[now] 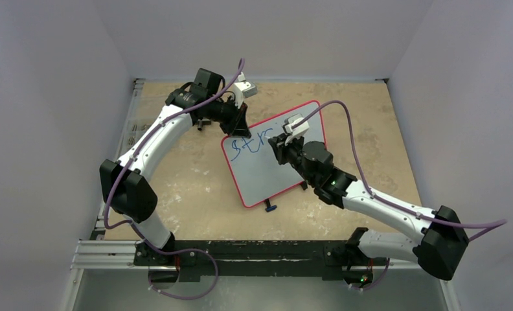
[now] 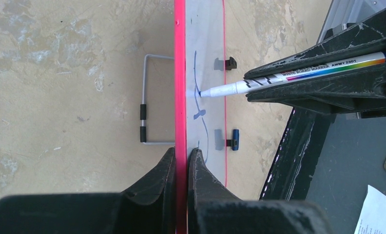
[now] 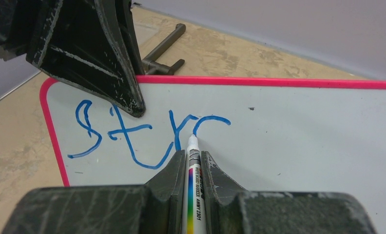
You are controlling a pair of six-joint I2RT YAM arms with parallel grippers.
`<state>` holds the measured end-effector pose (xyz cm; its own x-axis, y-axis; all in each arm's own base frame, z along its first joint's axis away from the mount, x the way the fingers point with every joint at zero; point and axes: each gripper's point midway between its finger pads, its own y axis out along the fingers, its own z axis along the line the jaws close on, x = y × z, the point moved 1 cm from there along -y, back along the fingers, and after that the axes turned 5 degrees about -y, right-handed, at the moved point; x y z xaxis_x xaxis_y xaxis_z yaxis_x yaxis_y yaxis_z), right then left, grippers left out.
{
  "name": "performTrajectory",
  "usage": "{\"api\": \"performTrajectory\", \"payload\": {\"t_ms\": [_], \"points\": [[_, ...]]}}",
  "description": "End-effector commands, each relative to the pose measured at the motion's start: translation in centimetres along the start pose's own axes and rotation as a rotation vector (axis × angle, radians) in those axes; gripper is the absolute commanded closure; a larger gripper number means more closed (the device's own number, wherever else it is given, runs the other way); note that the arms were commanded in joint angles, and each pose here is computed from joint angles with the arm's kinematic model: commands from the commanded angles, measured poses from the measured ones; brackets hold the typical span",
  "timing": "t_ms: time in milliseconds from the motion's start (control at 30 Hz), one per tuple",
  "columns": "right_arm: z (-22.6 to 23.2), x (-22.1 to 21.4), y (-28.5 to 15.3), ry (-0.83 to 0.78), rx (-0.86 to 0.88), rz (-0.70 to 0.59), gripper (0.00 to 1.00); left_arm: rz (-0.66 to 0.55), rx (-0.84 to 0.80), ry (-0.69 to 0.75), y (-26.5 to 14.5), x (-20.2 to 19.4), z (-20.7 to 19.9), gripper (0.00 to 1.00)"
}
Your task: Write a sentence on the whiteboard
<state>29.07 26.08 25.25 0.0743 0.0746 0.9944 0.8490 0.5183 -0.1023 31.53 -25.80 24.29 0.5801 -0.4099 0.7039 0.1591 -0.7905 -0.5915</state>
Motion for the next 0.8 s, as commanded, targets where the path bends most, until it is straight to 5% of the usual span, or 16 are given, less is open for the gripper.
{"api": "performTrajectory", "payload": {"t_ms": [0,767], "points": [[0.0,-2.2,-0.5,0.010,0.010,0.047,1.00,0.119,0.032,0.077,0.7,-2.8,0.6,1.00],[-3.6,-0.1,-0.6,-0.015,-0.196,0.031,1.00,0.117,0.030,0.078,0.7,-2.8,0.4,1.00]]}}
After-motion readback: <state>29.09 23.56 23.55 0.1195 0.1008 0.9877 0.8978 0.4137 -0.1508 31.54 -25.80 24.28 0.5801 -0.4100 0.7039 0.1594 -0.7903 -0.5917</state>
